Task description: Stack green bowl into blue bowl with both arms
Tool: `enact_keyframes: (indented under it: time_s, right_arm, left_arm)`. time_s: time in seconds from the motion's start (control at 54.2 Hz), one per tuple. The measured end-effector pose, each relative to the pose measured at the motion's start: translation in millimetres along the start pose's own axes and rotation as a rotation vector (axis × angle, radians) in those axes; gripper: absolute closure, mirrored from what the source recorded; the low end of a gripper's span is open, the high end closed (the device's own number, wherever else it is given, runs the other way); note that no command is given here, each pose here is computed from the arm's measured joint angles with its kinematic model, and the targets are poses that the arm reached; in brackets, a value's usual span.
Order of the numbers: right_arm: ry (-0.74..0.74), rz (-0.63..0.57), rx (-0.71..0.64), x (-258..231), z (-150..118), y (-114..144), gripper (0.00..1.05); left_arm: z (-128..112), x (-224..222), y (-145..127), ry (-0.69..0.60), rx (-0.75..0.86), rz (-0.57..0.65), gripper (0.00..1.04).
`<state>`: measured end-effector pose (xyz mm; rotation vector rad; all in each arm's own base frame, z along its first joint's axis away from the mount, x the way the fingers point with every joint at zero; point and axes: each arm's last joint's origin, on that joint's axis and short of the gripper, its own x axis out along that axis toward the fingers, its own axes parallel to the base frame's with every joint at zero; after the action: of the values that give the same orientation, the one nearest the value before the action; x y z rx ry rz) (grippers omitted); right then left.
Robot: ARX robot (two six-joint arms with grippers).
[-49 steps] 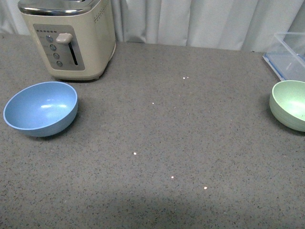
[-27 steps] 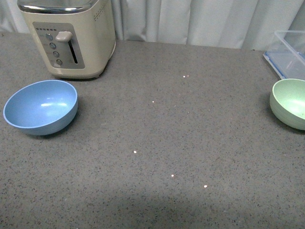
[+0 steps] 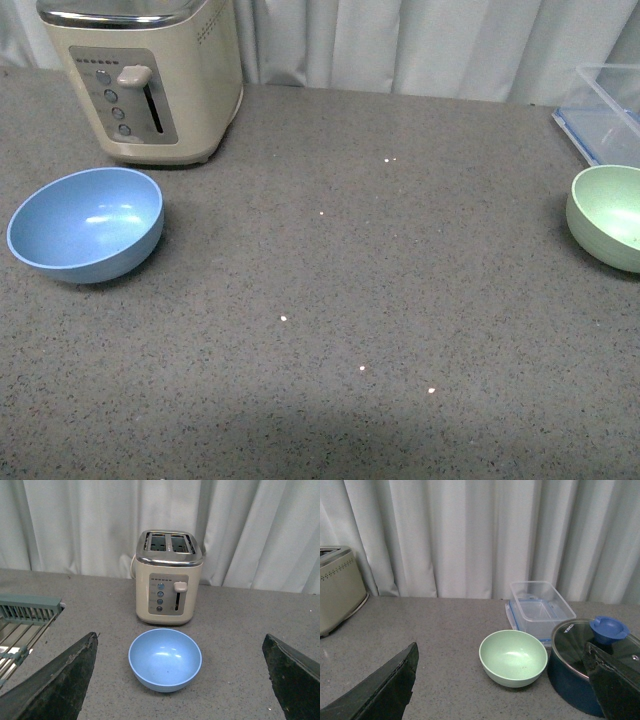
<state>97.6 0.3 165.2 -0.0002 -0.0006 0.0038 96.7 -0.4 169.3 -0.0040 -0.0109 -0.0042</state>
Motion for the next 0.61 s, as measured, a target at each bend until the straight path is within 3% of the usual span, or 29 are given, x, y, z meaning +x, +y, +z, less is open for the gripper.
enact_keyframes:
  time_s: [0.608]
  right_arm:
    - [0.0,0.0,0.0,0.0,0.0,0.0,0.09]
  left_arm:
    - [0.0,0.0,0.0,0.0,0.0,0.0,0.06]
